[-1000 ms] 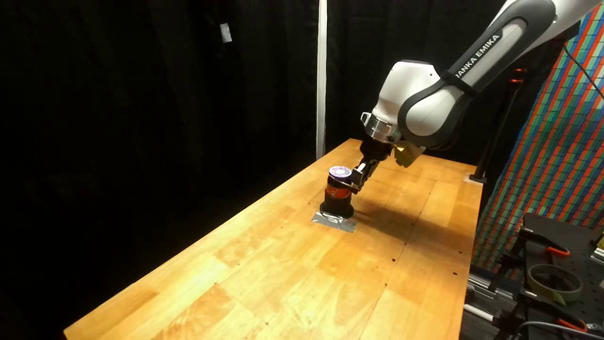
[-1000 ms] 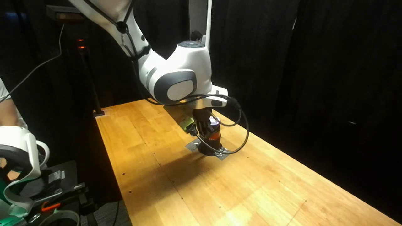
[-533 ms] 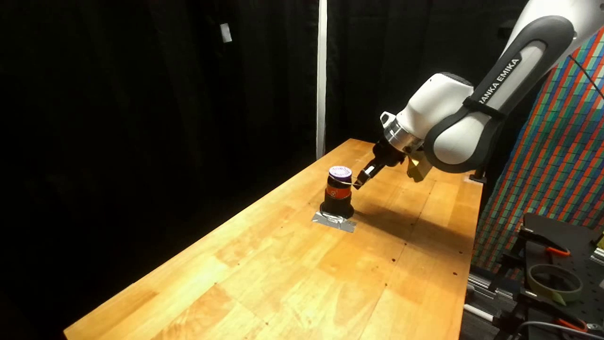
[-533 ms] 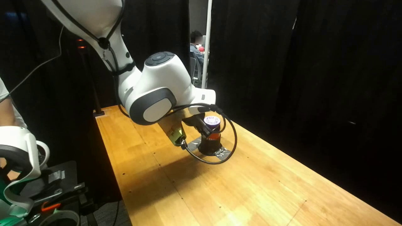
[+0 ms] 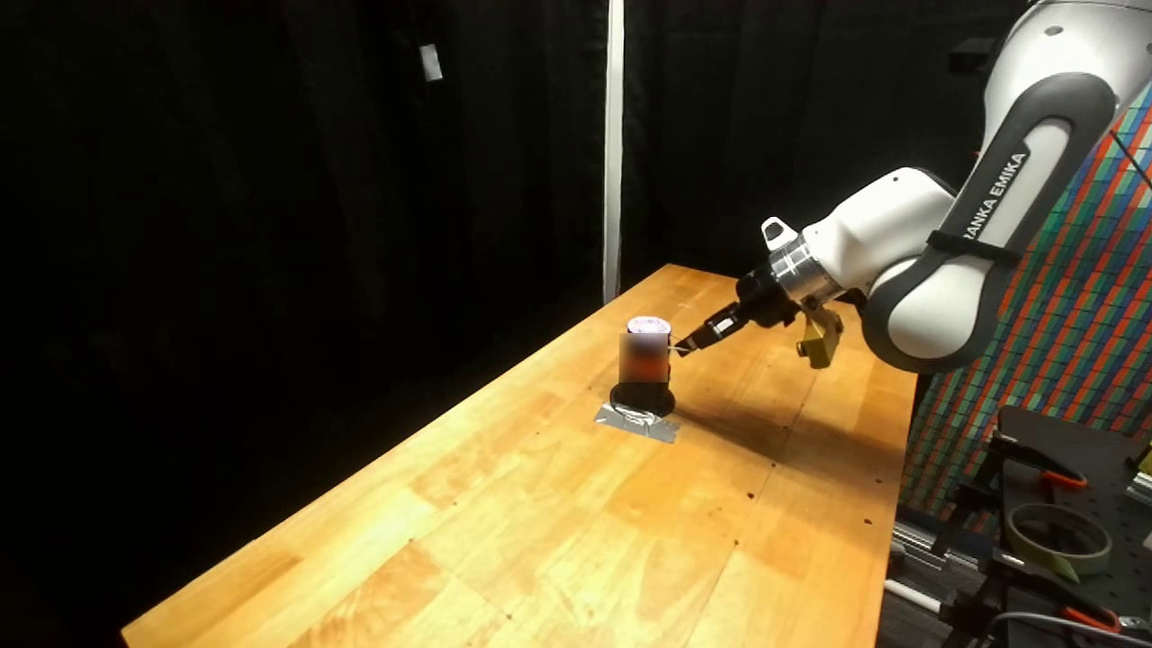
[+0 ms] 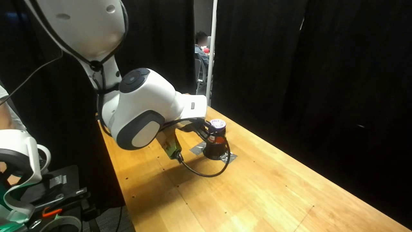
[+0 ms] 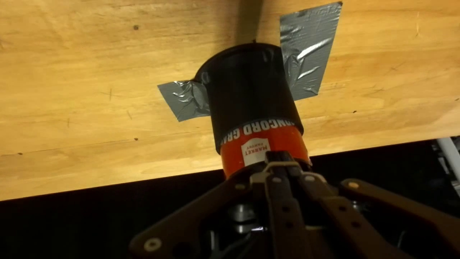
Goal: Put the rubber band around the base of the cup
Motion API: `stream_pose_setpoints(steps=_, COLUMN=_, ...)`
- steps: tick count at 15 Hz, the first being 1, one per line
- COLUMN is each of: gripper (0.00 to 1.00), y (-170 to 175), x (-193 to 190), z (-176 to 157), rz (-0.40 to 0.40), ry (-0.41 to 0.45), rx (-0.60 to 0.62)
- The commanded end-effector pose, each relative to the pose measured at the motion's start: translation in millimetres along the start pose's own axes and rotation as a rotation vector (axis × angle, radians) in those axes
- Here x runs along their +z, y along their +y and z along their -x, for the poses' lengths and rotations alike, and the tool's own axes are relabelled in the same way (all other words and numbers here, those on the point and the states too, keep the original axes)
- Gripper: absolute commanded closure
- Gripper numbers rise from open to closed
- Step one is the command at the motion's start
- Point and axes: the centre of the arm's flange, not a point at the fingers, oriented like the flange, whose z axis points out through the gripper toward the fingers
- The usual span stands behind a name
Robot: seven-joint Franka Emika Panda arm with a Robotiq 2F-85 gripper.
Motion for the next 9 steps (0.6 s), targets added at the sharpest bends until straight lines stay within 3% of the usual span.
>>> stream_pose_setpoints(steps=1, gripper=0.95, y=15, x=-6, z=24, rz=-0.038, ry=0.097, rx=0.013)
stream_pose_setpoints(steps=3, gripper=0.93, y=22, x=-8, z=32, rz=-0.038, ry=0.162, rx=0.011)
stream_pose_setpoints(steps=9, gripper=0.93, y=32, x=-19, z=46, rz=-0.134, ry=0.338, rx=0.046)
